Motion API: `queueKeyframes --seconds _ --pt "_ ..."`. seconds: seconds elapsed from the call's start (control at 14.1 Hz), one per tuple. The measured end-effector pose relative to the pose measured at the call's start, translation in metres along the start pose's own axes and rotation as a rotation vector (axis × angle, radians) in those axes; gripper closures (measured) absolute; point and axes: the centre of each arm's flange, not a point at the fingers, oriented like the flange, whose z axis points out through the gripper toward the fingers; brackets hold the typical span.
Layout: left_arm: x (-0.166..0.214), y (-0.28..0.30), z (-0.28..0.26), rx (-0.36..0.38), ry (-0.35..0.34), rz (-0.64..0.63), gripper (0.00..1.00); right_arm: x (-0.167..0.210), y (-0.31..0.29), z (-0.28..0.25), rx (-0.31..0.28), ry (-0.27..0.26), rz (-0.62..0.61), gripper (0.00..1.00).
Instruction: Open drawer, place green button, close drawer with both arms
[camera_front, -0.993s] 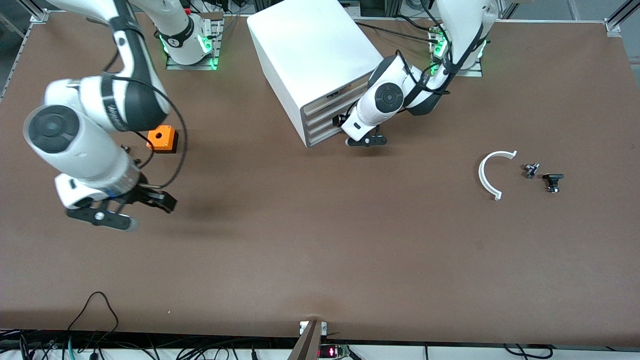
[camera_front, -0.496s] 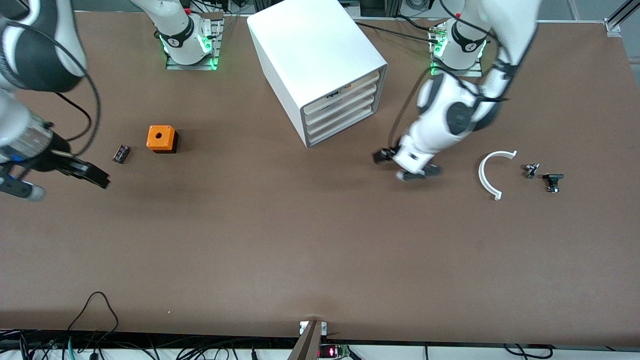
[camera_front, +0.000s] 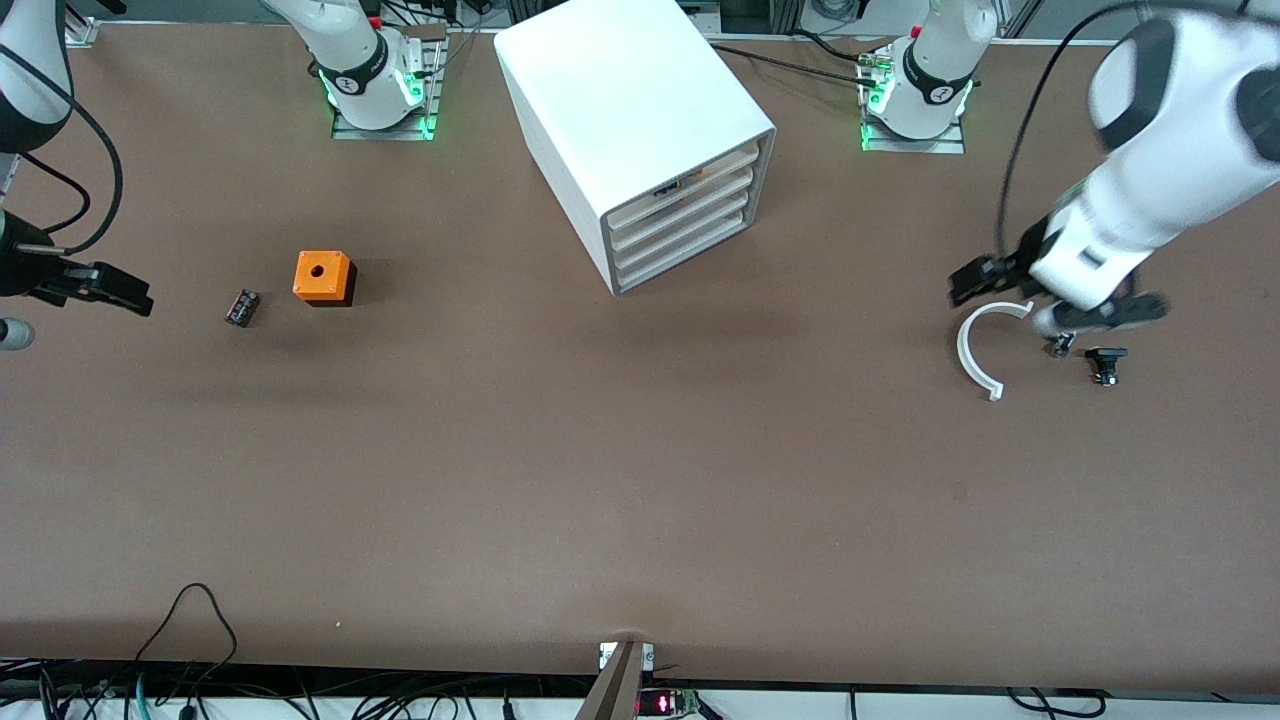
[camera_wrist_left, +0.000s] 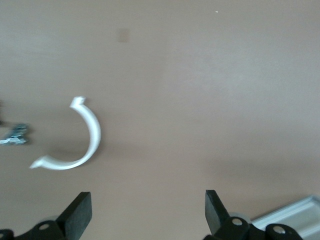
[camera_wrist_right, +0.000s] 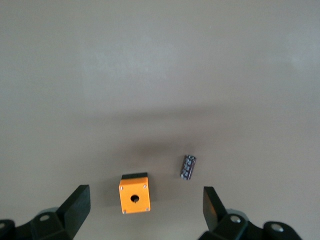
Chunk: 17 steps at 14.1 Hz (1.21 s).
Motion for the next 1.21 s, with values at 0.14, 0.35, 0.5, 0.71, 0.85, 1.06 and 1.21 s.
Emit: queueKeyframes --seconds 0.14,0.35,0.5,0.71,0.85,1.06,1.21 --pt "-0.017 -0.024 -0.026 0.018 -0.017 0.000 0.00 -0.024 -0.002 0.000 0.006 -0.007 -0.007 0.00" --pt "-0.021 -0.034 -0.033 0.031 -0.016 -0.005 0.00 -0.042 -0.003 -0.007 0.011 0.015 -0.014 0.00" --pt "-0.020 -0.033 -0.033 0.031 -0.016 -0.004 0.00 -0.042 -0.003 -0.008 0.012 0.021 -0.011 0.00" --pt "-0.020 -0.033 -0.034 0.030 -0.013 -0.004 0.00 -0.040 -0.004 -0.010 0.015 0.040 -0.010 0.00" --pt "-0.019 -0.033 -0.036 0.035 -0.008 0.000 0.00 -0.040 -0.005 -0.011 0.015 0.041 -0.019 0.00" --pt "-0.019 -0.031 -0.042 0.038 -0.003 0.004 0.00 -0.040 -0.005 -0.011 0.015 0.040 -0.034 0.00" --pt "-0.018 -0.030 -0.047 0.037 0.001 0.005 0.00 -0.040 -0.005 -0.011 0.015 0.040 -0.034 0.00"
